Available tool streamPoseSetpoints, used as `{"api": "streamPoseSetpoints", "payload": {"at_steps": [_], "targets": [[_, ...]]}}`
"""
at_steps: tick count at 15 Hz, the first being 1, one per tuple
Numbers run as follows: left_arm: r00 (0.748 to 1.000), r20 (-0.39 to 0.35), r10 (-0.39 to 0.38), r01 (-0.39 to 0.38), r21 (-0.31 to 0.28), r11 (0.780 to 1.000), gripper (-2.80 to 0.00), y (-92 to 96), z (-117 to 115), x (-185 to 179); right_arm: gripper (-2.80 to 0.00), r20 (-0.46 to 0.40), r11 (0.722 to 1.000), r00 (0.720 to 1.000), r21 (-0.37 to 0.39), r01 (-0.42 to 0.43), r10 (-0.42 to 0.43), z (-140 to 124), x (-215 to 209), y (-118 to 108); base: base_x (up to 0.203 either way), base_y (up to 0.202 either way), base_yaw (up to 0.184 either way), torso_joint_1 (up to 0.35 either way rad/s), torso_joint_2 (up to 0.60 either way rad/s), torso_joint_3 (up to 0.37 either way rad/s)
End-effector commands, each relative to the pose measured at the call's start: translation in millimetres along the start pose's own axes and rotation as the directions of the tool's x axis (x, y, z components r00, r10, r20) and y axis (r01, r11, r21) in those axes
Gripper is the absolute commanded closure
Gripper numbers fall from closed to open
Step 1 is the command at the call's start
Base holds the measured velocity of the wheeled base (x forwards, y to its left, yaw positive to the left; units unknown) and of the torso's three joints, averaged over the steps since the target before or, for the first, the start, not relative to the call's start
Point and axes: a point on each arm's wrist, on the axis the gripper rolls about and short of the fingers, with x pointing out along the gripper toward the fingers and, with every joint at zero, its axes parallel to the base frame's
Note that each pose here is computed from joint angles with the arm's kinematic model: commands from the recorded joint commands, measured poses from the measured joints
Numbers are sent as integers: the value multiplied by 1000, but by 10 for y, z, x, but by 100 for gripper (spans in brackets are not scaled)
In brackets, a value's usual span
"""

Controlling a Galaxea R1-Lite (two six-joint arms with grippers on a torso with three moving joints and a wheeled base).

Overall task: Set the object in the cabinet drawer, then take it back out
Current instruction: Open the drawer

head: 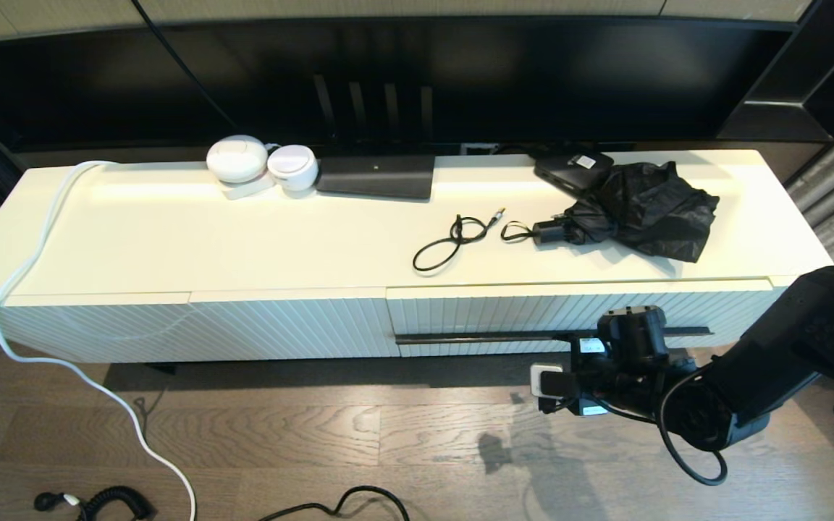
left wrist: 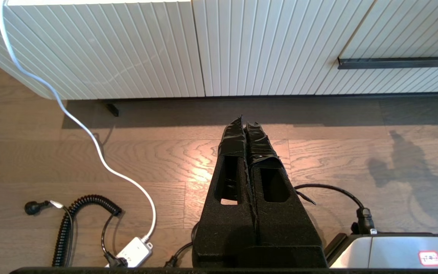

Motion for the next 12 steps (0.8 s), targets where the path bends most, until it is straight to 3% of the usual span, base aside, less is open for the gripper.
{"api": "streamPoseSetpoints", "payload": {"at_steps": [1, 12], "targets": [[1000, 0, 0, 0, 0, 1000, 0, 0, 0, 0, -280, 1, 1000, 1000, -1, 1, -1, 1, 114, 14, 0, 0, 0, 0, 0, 0], [1000, 0, 0, 0, 0, 1000, 0, 0, 0, 0, -280, -1, 999, 1000, 49, 5, -5, 11, 413, -44, 0, 0, 0, 0, 0, 0]]}}
